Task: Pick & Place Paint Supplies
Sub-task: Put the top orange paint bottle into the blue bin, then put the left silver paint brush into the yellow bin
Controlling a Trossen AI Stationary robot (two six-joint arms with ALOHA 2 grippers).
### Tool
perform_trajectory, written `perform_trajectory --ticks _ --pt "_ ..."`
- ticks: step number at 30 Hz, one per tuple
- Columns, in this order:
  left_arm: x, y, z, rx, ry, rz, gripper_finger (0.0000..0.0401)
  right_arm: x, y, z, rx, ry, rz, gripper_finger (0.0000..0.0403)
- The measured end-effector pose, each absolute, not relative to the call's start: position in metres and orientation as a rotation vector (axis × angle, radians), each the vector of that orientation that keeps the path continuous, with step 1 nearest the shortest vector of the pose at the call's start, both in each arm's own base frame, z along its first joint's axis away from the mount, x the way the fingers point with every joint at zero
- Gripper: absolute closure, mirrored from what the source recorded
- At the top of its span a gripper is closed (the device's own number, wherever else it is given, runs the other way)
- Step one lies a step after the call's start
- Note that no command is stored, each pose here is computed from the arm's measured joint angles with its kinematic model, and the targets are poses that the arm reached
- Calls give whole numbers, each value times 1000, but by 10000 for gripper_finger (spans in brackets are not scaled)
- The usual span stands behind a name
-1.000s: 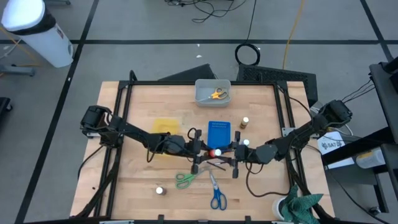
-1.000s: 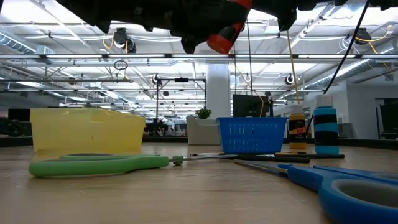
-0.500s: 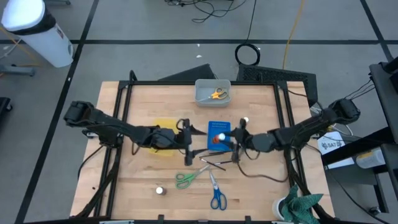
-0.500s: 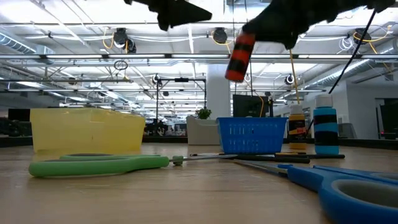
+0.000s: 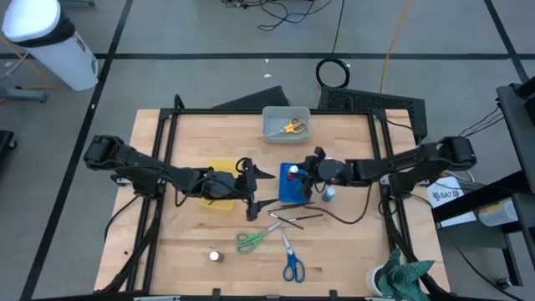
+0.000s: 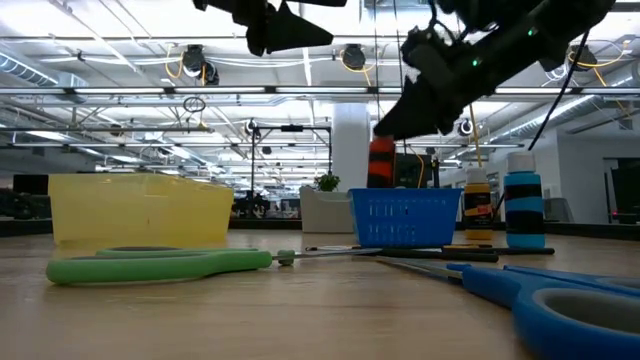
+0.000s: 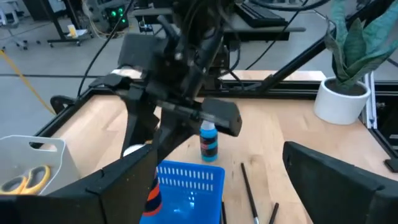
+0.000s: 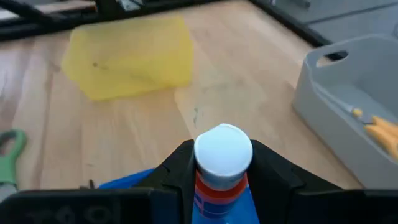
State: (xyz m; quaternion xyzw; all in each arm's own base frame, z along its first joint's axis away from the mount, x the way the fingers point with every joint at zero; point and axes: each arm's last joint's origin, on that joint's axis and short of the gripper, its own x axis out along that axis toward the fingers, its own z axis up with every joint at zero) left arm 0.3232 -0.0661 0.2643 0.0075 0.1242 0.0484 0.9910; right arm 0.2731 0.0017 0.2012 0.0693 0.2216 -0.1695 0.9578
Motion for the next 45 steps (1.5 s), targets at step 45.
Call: perform_trajectory --ticks 45 --pt "332 -79 212 -148 529 -1 38 255 82 228 -67 313 3 206"
